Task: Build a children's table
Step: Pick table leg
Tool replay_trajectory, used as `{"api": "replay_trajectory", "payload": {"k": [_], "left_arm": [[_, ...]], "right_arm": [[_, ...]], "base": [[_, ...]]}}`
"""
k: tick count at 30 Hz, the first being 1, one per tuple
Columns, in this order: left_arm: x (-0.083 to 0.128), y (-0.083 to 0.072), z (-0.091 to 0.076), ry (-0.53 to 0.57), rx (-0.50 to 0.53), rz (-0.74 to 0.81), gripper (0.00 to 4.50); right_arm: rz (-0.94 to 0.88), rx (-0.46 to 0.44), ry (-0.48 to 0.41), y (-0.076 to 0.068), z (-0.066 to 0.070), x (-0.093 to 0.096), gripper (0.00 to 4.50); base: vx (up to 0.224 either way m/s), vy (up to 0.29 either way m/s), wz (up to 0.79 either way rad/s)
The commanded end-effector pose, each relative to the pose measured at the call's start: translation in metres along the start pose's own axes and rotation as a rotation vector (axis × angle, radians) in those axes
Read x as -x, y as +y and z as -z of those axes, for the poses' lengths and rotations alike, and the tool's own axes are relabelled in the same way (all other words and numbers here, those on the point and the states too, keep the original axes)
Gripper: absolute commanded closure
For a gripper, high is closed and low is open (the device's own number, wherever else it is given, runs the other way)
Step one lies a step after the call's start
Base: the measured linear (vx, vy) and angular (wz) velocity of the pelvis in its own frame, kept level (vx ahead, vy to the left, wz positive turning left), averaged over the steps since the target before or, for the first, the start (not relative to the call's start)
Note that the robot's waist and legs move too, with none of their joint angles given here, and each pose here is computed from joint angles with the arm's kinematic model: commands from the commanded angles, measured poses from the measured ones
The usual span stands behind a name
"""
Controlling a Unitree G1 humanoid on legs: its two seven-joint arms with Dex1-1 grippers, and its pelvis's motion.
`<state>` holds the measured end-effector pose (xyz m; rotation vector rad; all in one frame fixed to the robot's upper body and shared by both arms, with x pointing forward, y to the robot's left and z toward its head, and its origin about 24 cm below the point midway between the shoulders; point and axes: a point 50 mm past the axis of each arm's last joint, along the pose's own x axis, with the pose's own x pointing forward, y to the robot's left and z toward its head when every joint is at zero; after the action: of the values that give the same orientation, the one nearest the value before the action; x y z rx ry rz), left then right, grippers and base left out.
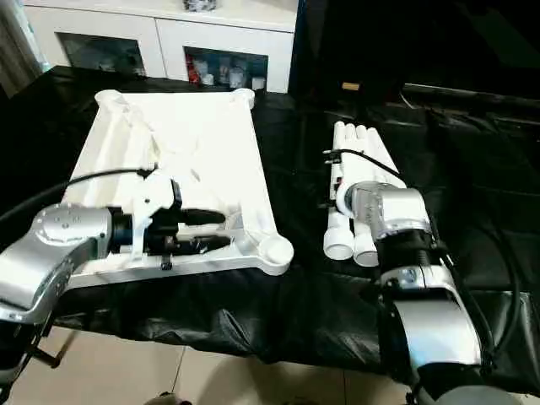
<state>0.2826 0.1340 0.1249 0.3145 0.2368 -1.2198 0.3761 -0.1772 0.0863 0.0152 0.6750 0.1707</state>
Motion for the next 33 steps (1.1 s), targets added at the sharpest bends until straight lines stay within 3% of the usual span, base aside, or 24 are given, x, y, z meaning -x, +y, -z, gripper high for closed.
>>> {"api": "replay_trajectory", "payload": {"k": [1,10,23,24,31,33], "left_arm": [[-0.002,-0.002,-0.004,0.001,-0.016,0.024,2.30],[-0.001,-0.001,-0.003,0.015,-0.010,0.024,2.30],[-0.006,0.000,-0.004,0.028,-0.020,0.040,2.30],[-0.006,-0.001,-0.004,0.037,-0.023,0.041,2.25],[-0.006,-0.003,-0.004,0.057,-0.010,0.070,2.25],[-0.006,-0.003,-0.004,0.063,-0.019,0.072,1.98]], "right_arm": [[0.015,0.005,0.016,-0.004,-0.001,0.000,0.00],[0.042,-0.004,0.006,-0.011,-0.006,-0.001,0.00],[0.010,-0.044,0.109,-0.011,0.013,-0.010,0.00],[0.013,-0.041,0.115,-0.011,0.014,-0.010,0.27],[0.016,-0.051,0.124,-0.011,0.013,-0.012,0.77],[0.013,-0.059,0.124,-0.011,0.013,-0.012,0.93]], "base": [[0.000,0.000,0.00],[0.000,0.000,0.00],[0.000,0.000,0.00],[0.000,0.000,0.00],[0.000,0.000,0.00],[0.000,0.000,0.00]]}}
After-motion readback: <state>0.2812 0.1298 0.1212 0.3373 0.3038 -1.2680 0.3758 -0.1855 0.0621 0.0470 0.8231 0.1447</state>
